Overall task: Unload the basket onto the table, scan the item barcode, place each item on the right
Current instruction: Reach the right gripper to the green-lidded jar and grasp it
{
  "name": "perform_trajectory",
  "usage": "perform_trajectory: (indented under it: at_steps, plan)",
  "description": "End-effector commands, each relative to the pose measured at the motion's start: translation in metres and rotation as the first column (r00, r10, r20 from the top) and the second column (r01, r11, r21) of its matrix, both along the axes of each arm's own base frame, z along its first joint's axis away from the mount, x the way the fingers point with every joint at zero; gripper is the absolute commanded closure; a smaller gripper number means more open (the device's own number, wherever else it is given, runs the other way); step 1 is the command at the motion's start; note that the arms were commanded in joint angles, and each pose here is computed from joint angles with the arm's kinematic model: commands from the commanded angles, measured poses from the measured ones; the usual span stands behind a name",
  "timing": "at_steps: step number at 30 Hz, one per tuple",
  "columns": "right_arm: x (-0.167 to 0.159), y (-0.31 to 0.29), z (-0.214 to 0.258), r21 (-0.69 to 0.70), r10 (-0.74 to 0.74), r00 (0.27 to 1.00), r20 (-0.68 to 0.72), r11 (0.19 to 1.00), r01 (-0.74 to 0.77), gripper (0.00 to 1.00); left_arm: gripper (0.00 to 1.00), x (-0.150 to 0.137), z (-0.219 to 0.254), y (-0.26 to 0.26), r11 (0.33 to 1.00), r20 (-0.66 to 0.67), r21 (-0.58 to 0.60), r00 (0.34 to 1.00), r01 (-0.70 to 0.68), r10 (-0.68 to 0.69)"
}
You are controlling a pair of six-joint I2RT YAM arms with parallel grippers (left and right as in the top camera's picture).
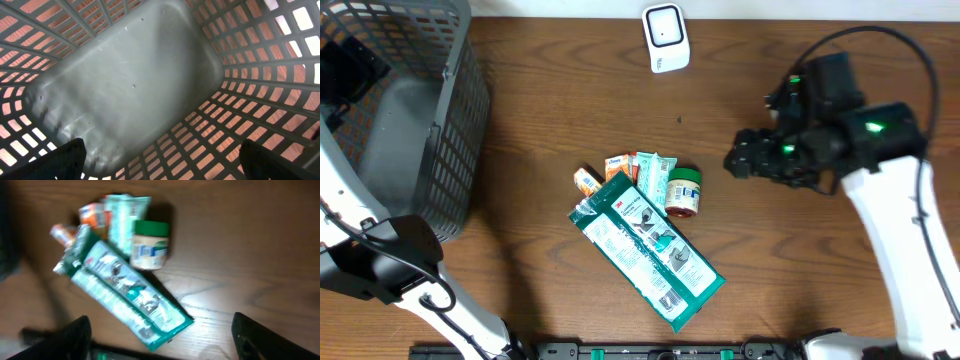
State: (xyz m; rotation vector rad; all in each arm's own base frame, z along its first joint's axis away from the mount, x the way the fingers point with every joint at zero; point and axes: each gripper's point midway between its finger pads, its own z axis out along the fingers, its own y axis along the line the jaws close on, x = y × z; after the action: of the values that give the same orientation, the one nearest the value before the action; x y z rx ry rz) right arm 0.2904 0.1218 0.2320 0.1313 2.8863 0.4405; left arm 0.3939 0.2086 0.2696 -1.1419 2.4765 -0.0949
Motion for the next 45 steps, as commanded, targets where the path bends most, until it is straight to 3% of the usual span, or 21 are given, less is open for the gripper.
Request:
perform_trajectory:
  at_steps: [1, 11, 21, 36, 45]
  plan:
    - [0.013, 0.006, -0.023, -0.146, -0.108, 0.994, -0.010, 0.984, 0.106, 0.09, 0.02, -0.002, 0.015, -0.004, 1.000, 0.037, 0.008, 0.999, 0.004, -0.005]
    - [0.029, 0.054, -0.100, -0.228, -0.038, 0.989, -0.144, 0.974, 0.004, 0.04, 0.02, -0.002, 0.015, -0.004, 1.000, 0.037, 0.008, 0.999, 0.004, -0.005]
    - [0.045, 0.076, -0.162, -0.216, -0.026, 0.973, -0.230, 0.976, -0.025, 0.05, 0.02, -0.002, 0.015, -0.004, 1.000, 0.037, 0.008, 0.999, 0.004, -0.005]
    - [0.057, 0.084, -0.208, -0.224, -0.027, 0.965, -0.260, 0.974, -0.033, 0.08, 0.02, -0.002, 0.015, -0.004, 1.000, 0.037, 0.008, 0.999, 0.004, -0.005]
    - [0.065, 0.085, -0.207, -0.212, -0.023, 0.973, -0.230, 0.977, -0.027, 0.43, 0.02, -0.002, 0.015, -0.004, 1.000, 0.037, 0.008, 0.999, 0.004, -0.005]
